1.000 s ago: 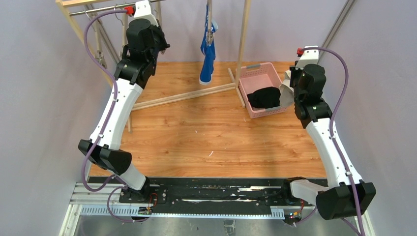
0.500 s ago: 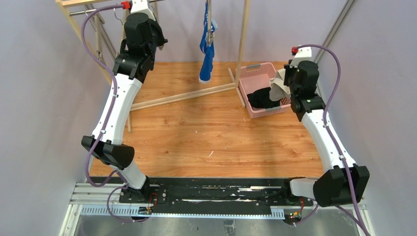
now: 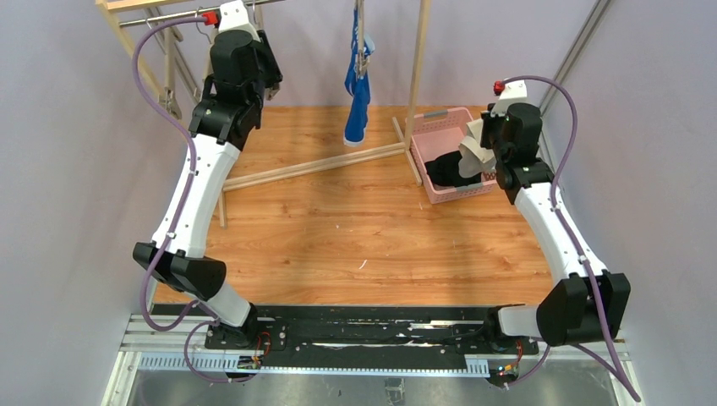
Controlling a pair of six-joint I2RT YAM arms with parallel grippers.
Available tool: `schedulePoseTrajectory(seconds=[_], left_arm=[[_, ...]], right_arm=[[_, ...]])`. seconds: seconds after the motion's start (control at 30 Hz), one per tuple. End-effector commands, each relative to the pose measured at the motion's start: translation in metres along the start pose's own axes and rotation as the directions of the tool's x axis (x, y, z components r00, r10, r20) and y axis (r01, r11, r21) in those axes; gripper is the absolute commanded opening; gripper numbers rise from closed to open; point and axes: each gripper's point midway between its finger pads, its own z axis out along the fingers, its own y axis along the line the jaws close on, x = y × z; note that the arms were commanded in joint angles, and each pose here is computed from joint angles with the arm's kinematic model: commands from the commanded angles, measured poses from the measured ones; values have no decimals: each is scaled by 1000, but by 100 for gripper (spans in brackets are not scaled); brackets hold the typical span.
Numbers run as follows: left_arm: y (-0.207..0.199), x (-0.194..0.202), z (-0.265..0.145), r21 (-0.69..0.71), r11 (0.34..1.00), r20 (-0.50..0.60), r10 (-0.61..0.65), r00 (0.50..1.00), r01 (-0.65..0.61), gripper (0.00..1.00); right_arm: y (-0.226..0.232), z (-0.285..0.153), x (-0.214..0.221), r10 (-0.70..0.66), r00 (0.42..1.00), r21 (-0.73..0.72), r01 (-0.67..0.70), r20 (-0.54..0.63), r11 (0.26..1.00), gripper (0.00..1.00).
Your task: Remove the underwear clipped to the hanger
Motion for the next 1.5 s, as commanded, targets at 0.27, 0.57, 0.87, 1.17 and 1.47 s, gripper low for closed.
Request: schedulePoseTrajectory(seconds=[0.27,0.57,0.87,1.17,1.47], left_arm=[[29,-48,-46,-50,997,155,-48,987,56,52],[47,-42,-72,-66,996,169,-53,984,65,54],[54,-22,-88,-50,996,141,-69,988,77,53],[58,-32,-126,20,997,150,-74,986,72,52],[13,-63,-157,270,962,137,-3,991,-34,54]], right_arm=[[1,25,-62,13,994,-34,-9,107,999,1],[12,51,-45,17,998,-70,-13,66,997,1],[50,98,56,14,990,-203,-43,-143,978,1],[73,115,114,16,952,-277,-106,-307,955,38],[56,76,61,5,985,-250,-49,-173,967,64]])
